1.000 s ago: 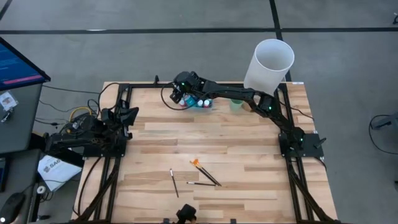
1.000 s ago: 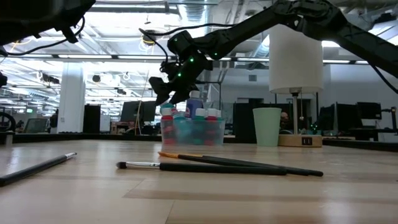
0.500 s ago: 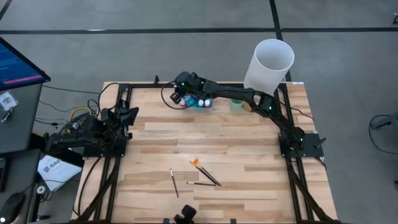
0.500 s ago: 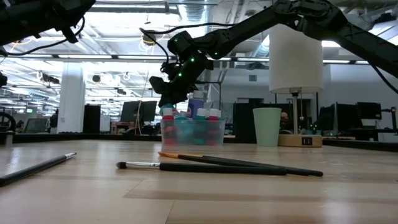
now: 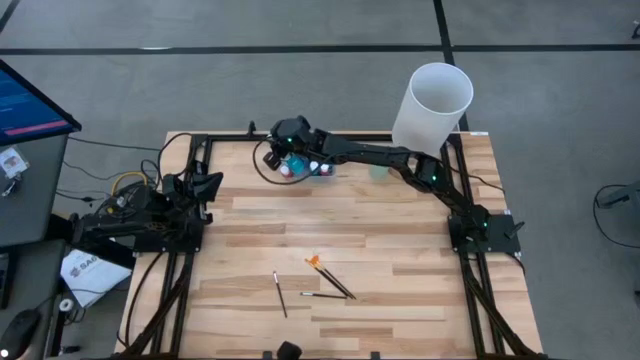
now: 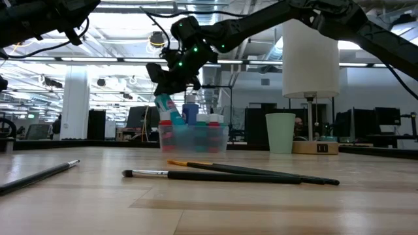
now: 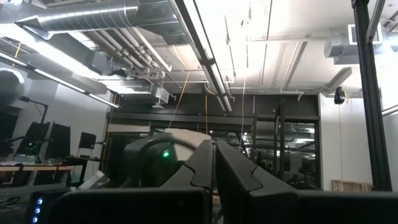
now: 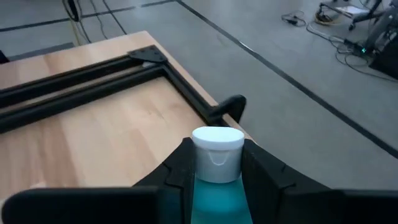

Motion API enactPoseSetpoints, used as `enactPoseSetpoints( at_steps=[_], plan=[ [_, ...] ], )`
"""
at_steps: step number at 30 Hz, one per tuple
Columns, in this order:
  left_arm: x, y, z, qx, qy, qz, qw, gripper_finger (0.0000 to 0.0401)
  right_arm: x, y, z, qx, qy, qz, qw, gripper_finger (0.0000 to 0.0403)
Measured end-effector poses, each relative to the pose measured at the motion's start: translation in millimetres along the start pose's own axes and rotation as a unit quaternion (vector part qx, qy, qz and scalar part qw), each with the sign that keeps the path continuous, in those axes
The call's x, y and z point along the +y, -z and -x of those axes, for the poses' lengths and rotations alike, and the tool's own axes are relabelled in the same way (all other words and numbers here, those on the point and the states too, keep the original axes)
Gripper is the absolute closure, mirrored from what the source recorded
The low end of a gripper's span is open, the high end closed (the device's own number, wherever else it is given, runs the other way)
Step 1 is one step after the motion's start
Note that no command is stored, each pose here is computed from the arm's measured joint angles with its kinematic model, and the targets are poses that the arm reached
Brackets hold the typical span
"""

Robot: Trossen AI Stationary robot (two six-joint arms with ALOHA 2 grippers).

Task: Pick & Place Paint Supplies
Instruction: Adjust the large light blue paint bottle inside the transparent bin

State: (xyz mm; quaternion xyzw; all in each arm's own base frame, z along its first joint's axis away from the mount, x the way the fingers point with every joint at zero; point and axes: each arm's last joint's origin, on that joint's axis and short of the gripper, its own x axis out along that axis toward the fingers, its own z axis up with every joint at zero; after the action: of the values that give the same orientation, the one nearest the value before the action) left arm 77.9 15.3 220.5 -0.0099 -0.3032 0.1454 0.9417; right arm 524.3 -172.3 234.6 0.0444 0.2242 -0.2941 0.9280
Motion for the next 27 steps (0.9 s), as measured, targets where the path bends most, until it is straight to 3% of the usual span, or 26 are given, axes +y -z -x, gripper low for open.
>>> enactPoseSetpoints(
  at_steps=[15,20,27],
  plan=[
    [0.0,-0.1,0.0,-0.001,0.0,0.0,1.0,0.0399,21.3,-6.4,7.3,-0.038,-0.009,0.004,0.999,0.0311],
    [0.0,-0.2,0.0,-0.001,0.0,0.0,1.0,0.0399,33.0,-8.4,9.6,-0.084,-0.009,0.01,0.996,0.0311],
    [0.0,-0.2,0.0,-0.001,0.0,0.0,1.0,0.0399,34.4,-5.2,15.3,-0.076,-0.008,0.005,0.997,0.0311]
  ],
)
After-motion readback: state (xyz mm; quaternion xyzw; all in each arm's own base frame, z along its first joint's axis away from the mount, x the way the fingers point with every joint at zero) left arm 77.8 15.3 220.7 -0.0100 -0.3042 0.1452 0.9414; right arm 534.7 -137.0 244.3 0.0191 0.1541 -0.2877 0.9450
